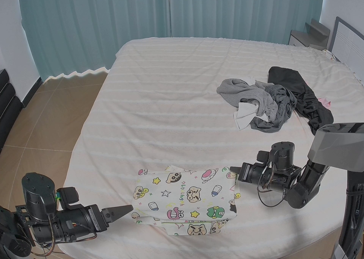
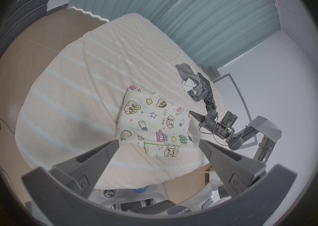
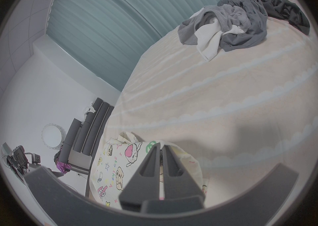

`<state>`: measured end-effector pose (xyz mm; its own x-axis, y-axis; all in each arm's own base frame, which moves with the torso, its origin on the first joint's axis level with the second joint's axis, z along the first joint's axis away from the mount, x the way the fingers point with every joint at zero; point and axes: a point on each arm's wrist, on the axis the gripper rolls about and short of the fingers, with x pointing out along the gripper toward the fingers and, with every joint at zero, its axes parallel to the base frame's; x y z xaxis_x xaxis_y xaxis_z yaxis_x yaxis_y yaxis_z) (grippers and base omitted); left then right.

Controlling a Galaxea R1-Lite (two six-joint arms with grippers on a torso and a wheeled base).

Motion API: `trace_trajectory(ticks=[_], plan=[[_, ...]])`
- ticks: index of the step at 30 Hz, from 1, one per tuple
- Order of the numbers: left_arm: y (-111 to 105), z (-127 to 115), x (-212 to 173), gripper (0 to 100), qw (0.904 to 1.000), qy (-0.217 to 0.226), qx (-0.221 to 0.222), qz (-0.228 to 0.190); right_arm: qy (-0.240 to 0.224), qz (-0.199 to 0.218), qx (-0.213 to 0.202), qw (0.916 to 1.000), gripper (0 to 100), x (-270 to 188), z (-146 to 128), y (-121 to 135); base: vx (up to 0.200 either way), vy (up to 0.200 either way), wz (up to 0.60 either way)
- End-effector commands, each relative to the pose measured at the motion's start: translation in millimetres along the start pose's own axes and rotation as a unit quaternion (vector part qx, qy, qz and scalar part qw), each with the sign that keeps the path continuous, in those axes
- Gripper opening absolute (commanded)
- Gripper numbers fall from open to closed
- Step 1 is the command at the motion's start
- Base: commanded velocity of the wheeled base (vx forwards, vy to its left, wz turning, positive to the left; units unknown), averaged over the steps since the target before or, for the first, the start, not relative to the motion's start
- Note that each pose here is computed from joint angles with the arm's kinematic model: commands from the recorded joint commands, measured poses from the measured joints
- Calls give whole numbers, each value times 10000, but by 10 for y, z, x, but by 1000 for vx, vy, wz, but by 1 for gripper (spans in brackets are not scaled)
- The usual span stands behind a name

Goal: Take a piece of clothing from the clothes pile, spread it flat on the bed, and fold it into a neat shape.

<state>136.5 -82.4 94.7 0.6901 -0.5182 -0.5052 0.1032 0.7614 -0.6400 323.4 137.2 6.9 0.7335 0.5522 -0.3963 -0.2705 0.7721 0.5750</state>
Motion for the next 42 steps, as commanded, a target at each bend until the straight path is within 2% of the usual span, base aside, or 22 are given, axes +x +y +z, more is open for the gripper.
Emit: trace_trajectory(ticks=[1, 3, 4, 10, 16, 25, 36, 37, 39, 42], plan=[[1, -1, 3, 100, 10000, 7, -3, 2, 25, -54, 28, 10000, 0, -35, -16, -31, 0, 0, 0], [2, -2, 5, 100, 10000, 12, -4, 8, 27, -63, 25, 10000, 0, -42, -21, -38, 0, 0, 0], [2, -1, 5, 100, 10000, 7, -4, 13, 40, -71, 29, 10000, 100, -49, -29, -42, 0, 0, 0], [6, -1, 10, 100, 10000, 18, -9, 23, 54, -89, 53, 9999, 100, -65, -35, -47, 0, 0, 0], [8, 19, 12, 100, 10000, -33, -15, 39, 51, -128, 66, 9999, 100, -324, -21, 9, 0, 0, 0], [22, 133, 78, 100, 9997, -184, -75, 144, 409, -308, 137, 9986, 100, -574, -215, -4, 0, 0, 0], [127, 288, 372, 100, 9979, -103, 243, 587, 488, -295, 138, 9983, 100, -672, -329, -7, 0, 0, 0], [183, 395, 497, 100, 9969, -128, 291, 714, 570, -298, 137, 9978, 100, -676, -366, -3, 0, 0, 0], [237, 454, 564, 100, 9971, -58, 297, 702, 600, -286, 134, 9977, 100, -678, -381, 8, 0, 0, 0], [432, 526, 649, 100, 9972, 324, 433, 511, 658, -307, 145, 9973, 100, -682, -401, 1, 0, 0, 0]])
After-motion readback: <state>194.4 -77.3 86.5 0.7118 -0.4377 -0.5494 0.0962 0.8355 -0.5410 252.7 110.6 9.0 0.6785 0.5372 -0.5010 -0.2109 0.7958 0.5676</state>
